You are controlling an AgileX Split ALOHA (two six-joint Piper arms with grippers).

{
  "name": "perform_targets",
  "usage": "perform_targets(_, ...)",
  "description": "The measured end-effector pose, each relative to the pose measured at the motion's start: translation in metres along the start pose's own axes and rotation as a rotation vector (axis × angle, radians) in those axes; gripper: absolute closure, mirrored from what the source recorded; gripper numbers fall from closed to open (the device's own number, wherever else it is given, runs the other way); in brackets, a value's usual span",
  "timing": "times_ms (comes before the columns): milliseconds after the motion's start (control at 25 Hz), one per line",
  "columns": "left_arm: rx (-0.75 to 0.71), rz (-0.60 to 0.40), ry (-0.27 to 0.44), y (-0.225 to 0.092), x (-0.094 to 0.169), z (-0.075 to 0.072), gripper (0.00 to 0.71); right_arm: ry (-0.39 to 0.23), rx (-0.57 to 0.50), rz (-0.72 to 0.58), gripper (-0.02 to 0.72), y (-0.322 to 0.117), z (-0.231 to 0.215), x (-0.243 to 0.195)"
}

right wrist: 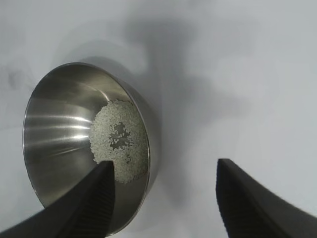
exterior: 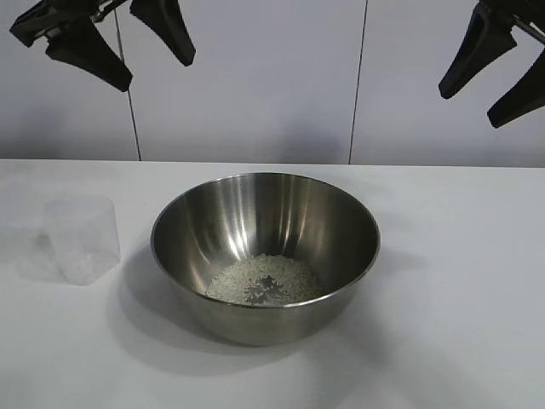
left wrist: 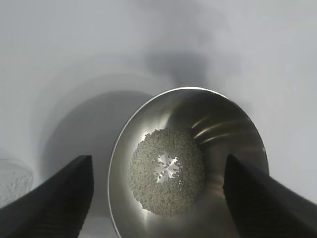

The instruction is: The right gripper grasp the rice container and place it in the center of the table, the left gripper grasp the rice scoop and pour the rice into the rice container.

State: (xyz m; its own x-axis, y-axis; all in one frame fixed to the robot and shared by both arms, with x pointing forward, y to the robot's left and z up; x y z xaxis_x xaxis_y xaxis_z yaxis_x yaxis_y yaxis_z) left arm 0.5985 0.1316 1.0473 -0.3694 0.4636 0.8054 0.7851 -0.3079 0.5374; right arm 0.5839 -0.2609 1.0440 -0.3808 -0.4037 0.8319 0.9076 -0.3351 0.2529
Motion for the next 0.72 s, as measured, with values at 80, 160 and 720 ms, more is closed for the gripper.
perform_targets(80,0.005,0.024,0.003,-0.007,-0.005,0.002,0.177,0.000,0.000,-0.002,0.291,0.000,0.000,0.000)
perform_targets(160,0.010,0.037,0.002,-0.011,-0.007,0.003,0.177,0.000,0.000,-0.002,0.291,0.000,0.000,0.000)
perform_targets(720,0.008,0.052,0.002,-0.013,-0.008,0.003,0.177,0.005,-0.001,-0.104,0.291,0.013,0.001,0.001)
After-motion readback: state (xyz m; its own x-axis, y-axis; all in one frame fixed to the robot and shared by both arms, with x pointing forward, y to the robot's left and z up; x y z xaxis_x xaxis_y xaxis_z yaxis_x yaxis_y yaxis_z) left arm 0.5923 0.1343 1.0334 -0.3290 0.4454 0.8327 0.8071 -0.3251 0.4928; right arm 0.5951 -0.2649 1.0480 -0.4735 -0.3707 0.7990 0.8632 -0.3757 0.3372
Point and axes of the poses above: a point on each arm's last joint axis where the gripper is mounted, x pointing back along that axis away from the gripper, z along the wrist's bending axis when the last joint is at zero, y = z × x, the point moved 3 cm from there along -x, pointing out along that axis toward the gripper, and after that the axes turned 14 degrees about -x, right-handed, at the moved point
